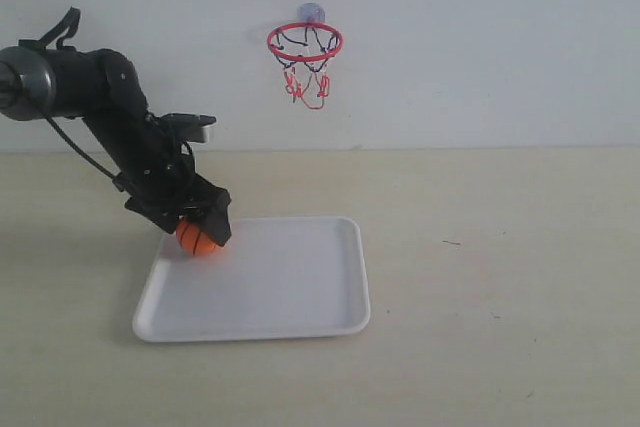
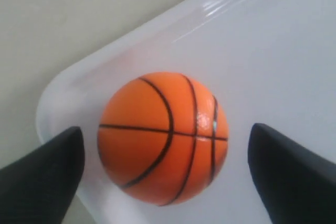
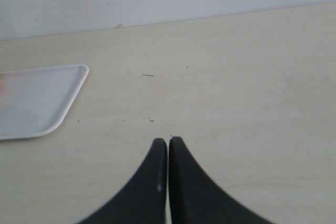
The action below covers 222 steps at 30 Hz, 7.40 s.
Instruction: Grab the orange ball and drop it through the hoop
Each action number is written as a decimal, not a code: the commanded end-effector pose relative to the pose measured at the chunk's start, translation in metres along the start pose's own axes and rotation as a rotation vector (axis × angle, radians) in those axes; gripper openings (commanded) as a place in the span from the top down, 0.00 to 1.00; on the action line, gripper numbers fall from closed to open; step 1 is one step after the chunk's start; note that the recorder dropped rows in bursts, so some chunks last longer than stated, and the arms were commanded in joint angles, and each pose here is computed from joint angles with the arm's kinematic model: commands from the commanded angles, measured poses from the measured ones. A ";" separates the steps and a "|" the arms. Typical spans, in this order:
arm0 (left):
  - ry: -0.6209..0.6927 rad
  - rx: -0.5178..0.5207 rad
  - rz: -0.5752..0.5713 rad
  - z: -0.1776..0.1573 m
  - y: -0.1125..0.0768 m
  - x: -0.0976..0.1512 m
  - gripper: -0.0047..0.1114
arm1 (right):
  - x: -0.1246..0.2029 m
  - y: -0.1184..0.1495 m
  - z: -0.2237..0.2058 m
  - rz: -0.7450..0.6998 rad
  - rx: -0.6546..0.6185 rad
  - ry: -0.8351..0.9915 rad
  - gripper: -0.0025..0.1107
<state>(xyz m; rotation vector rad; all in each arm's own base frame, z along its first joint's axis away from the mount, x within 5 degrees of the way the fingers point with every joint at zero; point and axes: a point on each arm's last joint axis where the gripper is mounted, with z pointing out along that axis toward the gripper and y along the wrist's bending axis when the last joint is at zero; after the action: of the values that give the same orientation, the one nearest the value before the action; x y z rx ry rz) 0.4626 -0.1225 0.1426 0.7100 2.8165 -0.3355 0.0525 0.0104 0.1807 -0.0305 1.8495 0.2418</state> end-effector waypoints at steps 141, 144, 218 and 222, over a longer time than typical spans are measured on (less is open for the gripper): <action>-0.520 0.317 -0.388 -0.167 -0.032 0.103 0.92 | -0.001 0.000 0.000 -0.017 0.002 -0.016 0.98; -0.624 0.346 -0.420 -0.177 -0.055 0.140 0.92 | -0.001 0.000 0.000 -0.017 0.002 -0.016 0.98; -1.145 -0.394 -0.387 -0.136 -0.102 0.393 0.92 | -0.001 0.000 0.000 -0.017 0.003 -0.010 0.98; -1.100 -0.407 -0.381 -0.133 -0.102 0.394 0.92 | -0.001 0.000 0.000 -0.017 0.003 -0.014 0.98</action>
<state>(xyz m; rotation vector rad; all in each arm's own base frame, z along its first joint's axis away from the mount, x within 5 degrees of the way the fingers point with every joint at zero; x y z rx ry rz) 0.0542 -0.0011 0.1851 -0.1362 1.8008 -0.1327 0.0525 0.0103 0.1807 -0.0317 1.8494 0.2399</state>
